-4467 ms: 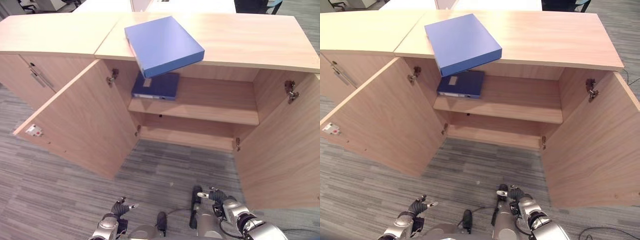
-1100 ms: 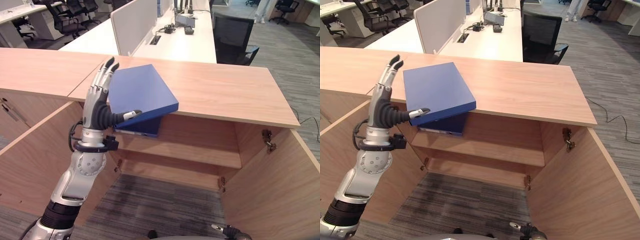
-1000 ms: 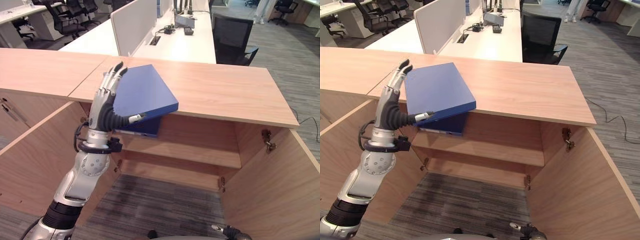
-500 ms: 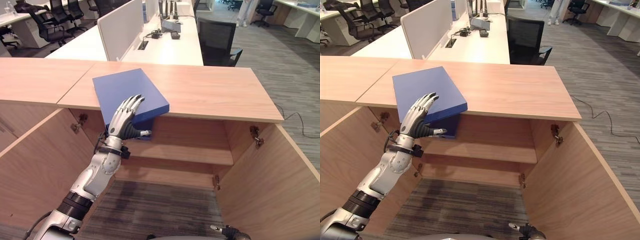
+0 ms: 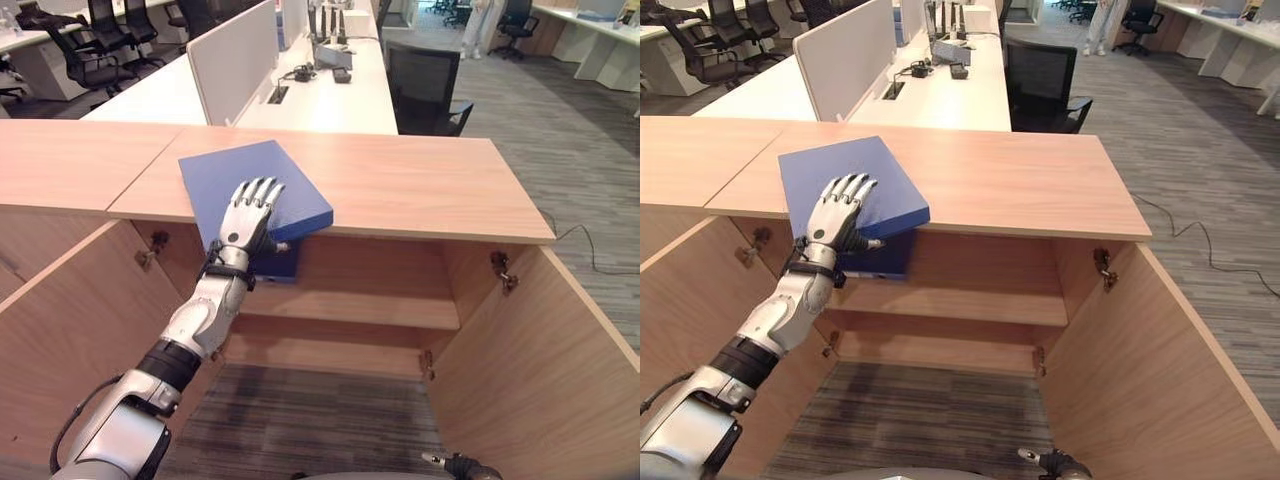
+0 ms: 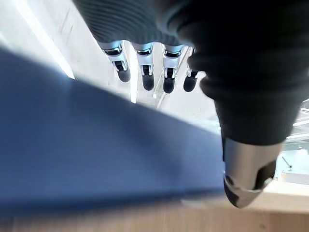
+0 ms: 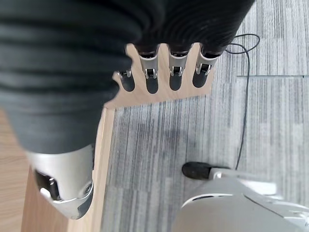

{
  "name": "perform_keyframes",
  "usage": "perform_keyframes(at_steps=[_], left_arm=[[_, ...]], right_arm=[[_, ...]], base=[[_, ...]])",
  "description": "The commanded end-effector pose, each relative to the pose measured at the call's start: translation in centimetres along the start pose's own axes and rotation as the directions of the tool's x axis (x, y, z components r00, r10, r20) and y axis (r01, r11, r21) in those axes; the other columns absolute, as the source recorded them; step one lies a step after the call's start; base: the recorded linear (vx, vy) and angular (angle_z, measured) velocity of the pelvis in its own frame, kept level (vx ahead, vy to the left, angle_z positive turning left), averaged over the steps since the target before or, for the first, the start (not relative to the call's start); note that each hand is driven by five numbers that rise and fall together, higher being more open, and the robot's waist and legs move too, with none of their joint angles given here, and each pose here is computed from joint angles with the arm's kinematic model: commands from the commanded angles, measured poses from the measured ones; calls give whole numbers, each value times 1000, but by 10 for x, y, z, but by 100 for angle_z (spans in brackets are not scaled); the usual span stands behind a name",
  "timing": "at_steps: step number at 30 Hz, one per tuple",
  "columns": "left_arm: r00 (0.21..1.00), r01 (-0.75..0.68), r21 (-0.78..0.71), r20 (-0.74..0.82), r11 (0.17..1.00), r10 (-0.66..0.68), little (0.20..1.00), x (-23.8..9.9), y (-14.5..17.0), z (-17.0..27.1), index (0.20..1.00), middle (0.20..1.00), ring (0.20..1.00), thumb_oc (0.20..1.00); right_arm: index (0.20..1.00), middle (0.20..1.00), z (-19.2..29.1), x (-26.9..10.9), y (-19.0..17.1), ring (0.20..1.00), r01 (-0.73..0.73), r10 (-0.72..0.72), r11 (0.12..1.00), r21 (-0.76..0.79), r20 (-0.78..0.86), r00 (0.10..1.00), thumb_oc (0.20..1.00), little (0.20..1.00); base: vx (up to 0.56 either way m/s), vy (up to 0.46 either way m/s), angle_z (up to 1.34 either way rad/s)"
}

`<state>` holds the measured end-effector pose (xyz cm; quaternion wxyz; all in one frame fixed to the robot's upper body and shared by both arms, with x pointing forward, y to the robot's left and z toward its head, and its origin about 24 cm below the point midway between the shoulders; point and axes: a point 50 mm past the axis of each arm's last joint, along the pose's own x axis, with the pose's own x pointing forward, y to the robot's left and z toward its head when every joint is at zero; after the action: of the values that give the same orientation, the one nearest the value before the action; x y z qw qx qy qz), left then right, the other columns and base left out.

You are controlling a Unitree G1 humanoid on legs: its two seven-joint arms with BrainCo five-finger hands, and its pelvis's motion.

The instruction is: Put the empty folder in the office cabinet

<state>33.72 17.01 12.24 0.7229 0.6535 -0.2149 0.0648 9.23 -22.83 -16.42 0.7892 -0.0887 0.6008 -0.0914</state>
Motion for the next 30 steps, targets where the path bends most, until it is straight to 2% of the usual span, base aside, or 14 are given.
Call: perform_keyframes(at_steps=[1,5,10,20,25,30], left_arm=[[989,-147,106,20,983,146,1000,39,31,2,1000,1000,1000,1000],[994,-107,182,5,977,108,1000,48,23,-1,1000,1000,1000,1000],[996,-82,195,-30,977,89,1000,49,19,-7,1000,1000,1000,1000],[997,13,190,-80,982,2,1000,36,2,-17,1000,1000,1000,1000],[991,54,190,-132,980,-29,1000,29,-6,-26,1000,1000,1000,1000],[968,146,253,-235,956,-86,1000,23,-16,-48,1000,1000,1000,1000]], right_arm=[[1000,1000,17,1,-2,1000,24,-22,997,-79,21,1000,1000,1000],[1000,1000,15,1,-1,1000,19,-17,995,-97,17,1000,1000,1000],[1000,1000,15,1,-3,1000,25,-24,995,-99,19,1000,1000,1000],[1000,1000,13,1,-2,1000,17,-16,996,-93,14,1000,1000,1000],[1000,1000,10,1,-1,1000,11,-11,995,-96,3,1000,1000,1000],[1000,1000,9,1,0,1000,7,-6,994,-109,3,1000,1000,1000]], base=[[-4,1,-5],[-7,11,-7],[1,2,-2],[0,0,0],[1,-1,-1],[6,-6,-6]])
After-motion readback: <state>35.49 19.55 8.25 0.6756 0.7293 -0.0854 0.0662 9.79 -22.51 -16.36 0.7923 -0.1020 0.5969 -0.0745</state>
